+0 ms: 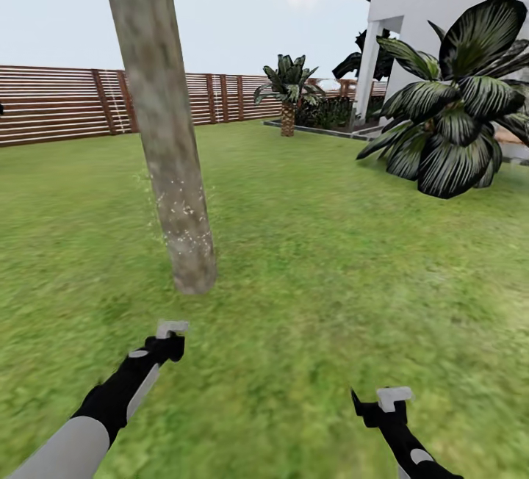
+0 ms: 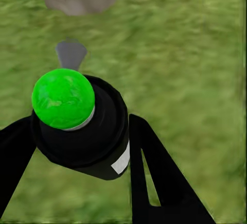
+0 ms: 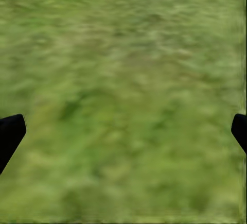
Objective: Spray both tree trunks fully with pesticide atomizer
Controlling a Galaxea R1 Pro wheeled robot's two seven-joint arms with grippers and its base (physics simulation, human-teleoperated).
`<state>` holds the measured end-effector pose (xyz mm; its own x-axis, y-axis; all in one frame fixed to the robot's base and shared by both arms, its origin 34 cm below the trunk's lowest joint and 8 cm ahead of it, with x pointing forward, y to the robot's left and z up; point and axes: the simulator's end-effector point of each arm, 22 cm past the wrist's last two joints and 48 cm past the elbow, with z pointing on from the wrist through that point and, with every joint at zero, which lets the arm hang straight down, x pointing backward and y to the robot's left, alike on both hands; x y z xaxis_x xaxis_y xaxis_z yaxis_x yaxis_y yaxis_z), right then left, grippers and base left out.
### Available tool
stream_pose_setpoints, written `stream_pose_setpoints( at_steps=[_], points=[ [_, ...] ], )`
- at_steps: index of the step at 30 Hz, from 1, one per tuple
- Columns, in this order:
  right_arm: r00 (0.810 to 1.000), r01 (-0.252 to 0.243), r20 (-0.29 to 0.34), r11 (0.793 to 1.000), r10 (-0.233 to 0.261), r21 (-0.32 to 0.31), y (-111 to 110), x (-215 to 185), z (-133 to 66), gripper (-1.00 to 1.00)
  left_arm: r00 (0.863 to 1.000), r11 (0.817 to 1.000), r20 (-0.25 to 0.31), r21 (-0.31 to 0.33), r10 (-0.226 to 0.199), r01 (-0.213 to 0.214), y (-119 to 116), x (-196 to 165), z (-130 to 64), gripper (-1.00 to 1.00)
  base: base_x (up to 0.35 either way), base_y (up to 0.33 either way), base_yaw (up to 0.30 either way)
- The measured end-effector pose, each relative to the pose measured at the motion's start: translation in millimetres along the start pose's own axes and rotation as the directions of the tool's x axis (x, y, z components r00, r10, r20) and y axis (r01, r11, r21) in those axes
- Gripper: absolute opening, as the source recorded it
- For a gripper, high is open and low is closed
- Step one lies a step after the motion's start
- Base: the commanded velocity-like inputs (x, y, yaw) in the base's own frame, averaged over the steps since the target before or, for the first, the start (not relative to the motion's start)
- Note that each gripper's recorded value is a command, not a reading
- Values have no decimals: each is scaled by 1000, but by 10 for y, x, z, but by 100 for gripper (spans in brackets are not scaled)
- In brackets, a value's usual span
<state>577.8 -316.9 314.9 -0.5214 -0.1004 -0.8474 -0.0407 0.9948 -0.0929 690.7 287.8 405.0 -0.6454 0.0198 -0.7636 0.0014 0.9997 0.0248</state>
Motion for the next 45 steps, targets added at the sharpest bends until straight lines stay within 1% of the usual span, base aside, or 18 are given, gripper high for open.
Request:
stream_pose_setpoints(
  at_steps=[17,18,20,24,26,27,29,31,32,34,35,37,39,40,41,43,44,45],
  points=[
    [1000,-2,1,1000,2,7,-34,-8,1,100,1000,1000,-20,16,12,-12,-34,168,-21,-100,-233,114,-208],
    [1000,-3,2,1000,3,8,-31,-10,2,100,999,1000,-22,10,25,-25,8,177,-23,-100,-5,2,-5],
    [1000,-3,6,1000,3,6,-12,-29,9,100,995,995,-24,18,98,-97,35,187,-25,-100,-2,1,-2],
    [998,13,63,1000,-14,11,-62,-292,74,100,969,959,-28,158,244,-237,-223,262,-52,-100,0,0,0],
    [986,73,148,997,-70,-14,20,-710,155,100,951,927,-30,235,309,-294,-292,310,-87,-100,0,0,0],
    [978,134,174,988,-118,-82,238,-851,180,100,941,910,-33,268,337,-317,-294,338,-109,-100,0,0,0],
    [965,234,179,941,-193,-244,705,-933,175,100,926,871,-40,355,376,-339,-384,422,-175,-100,0,0,0],
    [958,276,175,895,-228,-349,969,-1019,146,100,895,801,-54,473,442,-367,-511,596,-302,-100,0,0,0],
    [953,295,188,865,-237,-405,1110,-1138,113,100,855,733,-71,553,514,-395,-592,786,-412,-100,0,0,0],
    [954,298,173,822,-244,-486,1280,-1212,50,100,803,668,-89,612,589,-423,-619,956,-508,-100,0,0,0],
    [956,293,161,801,-245,-522,1353,-1238,13,100,787,650,-93,627,609,-429,-633,1006,-534,-100,0,0,0],
    [956,294,161,760,-246,-580,1525,-1295,-68,100,774,634,-98,642,625,-431,-657,1059,-560,-100,0,0,0],
    [941,331,178,671,-288,-664,1841,-1229,-225,100,769,615,-98,667,631,-420,-715,1100,-608,-100,0,0,0],
    [922,372,203,604,-330,-704,2060,-1186,-328,100,760,593,-100,692,642,-410,-748,1144,-660,-100,0,0,0],
    [906,402,226,563,-357,-722,2200,-1204,-384,100,742,574,-105,708,662,-412,-747,1196,-694,-100,0,0,0],
    [888,428,241,512,-391,-745,2413,-1247,-454,100,687,542,-128,722,715,-429,-682,1320,-734,-100,0,0,0],
    [885,429,240,500,-398,-752,2495,-1276,-472,-100,663,532,-144,728,734,-432,-661,1374,-753,-100,0,0,0],
    [884,431,246,489,-398,-758,2576,-1333,-486,-100,649,525,-153,734,746,-430,-654,1409,-772,-100,0,0,0]
  ],
)
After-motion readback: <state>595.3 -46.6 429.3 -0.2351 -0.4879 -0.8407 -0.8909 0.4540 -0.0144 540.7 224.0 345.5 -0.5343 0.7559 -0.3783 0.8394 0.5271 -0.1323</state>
